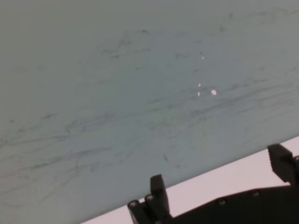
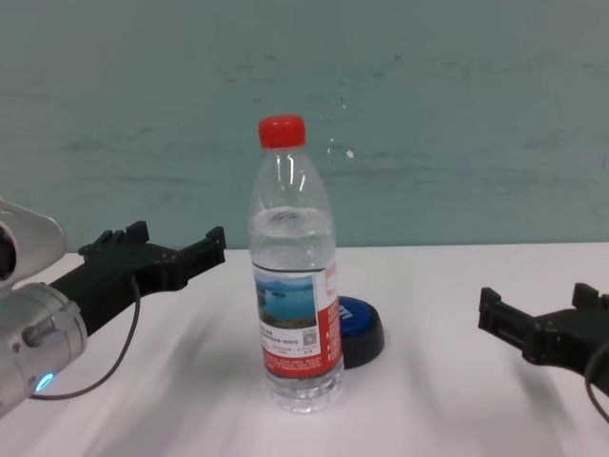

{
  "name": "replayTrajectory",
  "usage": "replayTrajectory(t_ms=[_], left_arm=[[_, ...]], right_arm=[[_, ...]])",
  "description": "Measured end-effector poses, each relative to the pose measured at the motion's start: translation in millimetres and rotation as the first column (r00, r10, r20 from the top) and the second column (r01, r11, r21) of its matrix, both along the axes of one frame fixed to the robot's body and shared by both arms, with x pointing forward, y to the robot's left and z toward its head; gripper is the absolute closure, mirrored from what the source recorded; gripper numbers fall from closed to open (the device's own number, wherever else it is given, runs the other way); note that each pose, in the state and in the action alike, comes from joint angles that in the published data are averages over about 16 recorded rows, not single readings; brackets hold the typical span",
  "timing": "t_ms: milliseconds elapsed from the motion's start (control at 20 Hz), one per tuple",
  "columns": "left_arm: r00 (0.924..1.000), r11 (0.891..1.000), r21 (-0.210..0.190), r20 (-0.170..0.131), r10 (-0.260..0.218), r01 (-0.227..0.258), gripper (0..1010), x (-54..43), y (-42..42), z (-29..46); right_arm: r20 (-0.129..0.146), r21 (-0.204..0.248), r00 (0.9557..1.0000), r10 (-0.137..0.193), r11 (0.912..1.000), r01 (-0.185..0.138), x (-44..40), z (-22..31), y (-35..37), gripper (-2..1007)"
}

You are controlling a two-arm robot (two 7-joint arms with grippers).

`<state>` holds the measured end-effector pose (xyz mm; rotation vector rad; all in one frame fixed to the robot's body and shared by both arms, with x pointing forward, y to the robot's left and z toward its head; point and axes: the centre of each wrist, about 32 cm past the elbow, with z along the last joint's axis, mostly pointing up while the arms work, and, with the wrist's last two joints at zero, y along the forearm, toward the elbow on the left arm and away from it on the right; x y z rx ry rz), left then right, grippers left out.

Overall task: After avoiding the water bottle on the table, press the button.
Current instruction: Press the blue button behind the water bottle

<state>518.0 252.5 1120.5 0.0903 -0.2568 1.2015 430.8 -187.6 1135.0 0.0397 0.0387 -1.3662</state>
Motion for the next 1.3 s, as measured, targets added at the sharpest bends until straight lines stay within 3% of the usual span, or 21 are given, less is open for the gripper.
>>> replayTrajectory(t_ms=[600,1300], left_arm=[[0.9998,1.0,0.02,0.018,-0.008,0.008,0,7.3,-5.8,0.6],[0.9997,1.0,0.016,0.025,-0.004,0.004,0,13.6,-12.8,2.7]], right_arm=[[0.0,0.0,1.0,0.0,1.0,0.0,0.0,0.0,0.0,1],[0.0,0.0,1.0,0.0,1.0,0.0,0.0,0.0,0.0,1]])
